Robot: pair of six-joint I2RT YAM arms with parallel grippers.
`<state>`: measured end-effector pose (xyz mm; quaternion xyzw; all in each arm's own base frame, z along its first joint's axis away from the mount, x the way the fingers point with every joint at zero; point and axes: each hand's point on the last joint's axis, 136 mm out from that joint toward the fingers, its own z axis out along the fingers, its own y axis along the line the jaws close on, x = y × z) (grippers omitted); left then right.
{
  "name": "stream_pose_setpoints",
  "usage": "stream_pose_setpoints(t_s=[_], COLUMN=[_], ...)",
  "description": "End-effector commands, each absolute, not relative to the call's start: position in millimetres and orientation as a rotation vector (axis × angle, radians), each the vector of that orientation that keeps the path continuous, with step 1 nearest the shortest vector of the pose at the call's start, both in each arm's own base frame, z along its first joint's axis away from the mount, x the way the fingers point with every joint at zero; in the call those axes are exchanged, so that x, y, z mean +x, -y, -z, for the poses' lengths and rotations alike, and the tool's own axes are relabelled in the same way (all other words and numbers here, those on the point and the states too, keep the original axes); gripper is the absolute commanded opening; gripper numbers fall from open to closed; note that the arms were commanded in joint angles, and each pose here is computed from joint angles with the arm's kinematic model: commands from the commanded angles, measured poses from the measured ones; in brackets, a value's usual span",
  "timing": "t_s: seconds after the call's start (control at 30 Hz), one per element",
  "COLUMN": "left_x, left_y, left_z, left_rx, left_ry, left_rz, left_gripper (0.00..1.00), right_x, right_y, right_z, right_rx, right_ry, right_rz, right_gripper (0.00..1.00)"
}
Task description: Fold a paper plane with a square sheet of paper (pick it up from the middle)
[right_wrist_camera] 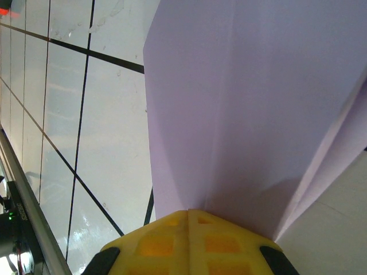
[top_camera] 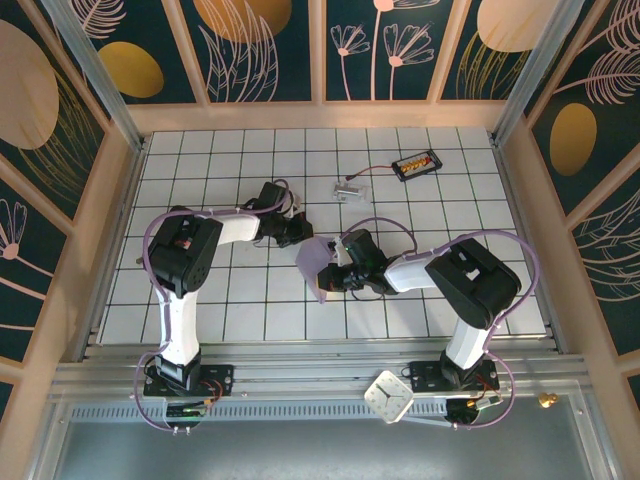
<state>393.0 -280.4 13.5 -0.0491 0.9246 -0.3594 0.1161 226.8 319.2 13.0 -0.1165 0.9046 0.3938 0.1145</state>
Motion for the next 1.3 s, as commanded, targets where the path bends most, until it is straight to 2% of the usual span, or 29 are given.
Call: stream_pose_setpoints(t_s=[0.0, 0.13, 0.27, 0.43, 0.57, 0.67, 0.9, 1.17, 1.27], left_x=[446.5, 455.5, 449.5, 407.5, 369.9, 348.4, 333.8, 330.5, 330.9], left_y=[234.9, 229.0, 223.5, 224.6, 227.4, 232.3, 235.6, 236.2, 235.8], left_z=[2.4, -17.6, -43.2, -61.7, -73.9, -78.8, -69.4, -62.1, -62.7], left_rx=[-0.274, -0.282, -0.280, -0.310, -0.305, -0.282, -0.275, -0.293, -0.289], left_ry=[-2.610, -2.561, -2.501, -2.446, -2.416, -2.405, -2.433, -2.451, -2.454], left_rz=[0.803, 0.800, 0.818, 0.994, 1.124, 1.175, 1.211, 1.228, 1.220], left_gripper=[0.01, 0.03, 0.12, 0.26, 0.34, 0.38, 0.40, 0.39, 0.39], right_x=[149.2, 154.3, 175.0, 208.9, 235.2, 255.7, 269.3, 263.9, 263.1], right_y=[-239.1, -242.6, -260.1, -296.2, -283.2, -261.3, -278.1, -286.7, -293.9], right_z=[69.3, 64.0, 38.4, -39.1, -84.1, -77.9, -61.8, -35.0, -35.9], right_rx=[-0.228, -0.243, -0.333, -0.494, -0.378, -0.194, -0.145, -0.188, -0.207], right_ry=[-3.131, -3.108, -2.995, -2.711, -2.554, -2.559, -2.585, -2.649, -2.639], right_rz=[-0.752, -0.762, -0.823, -1.016, -1.151, -1.121, -1.048, -0.968, -0.999], right_gripper=[0.00, 0.00, 0.00, 0.00, 0.09, 0.17, 0.28, 0.29, 0.26])
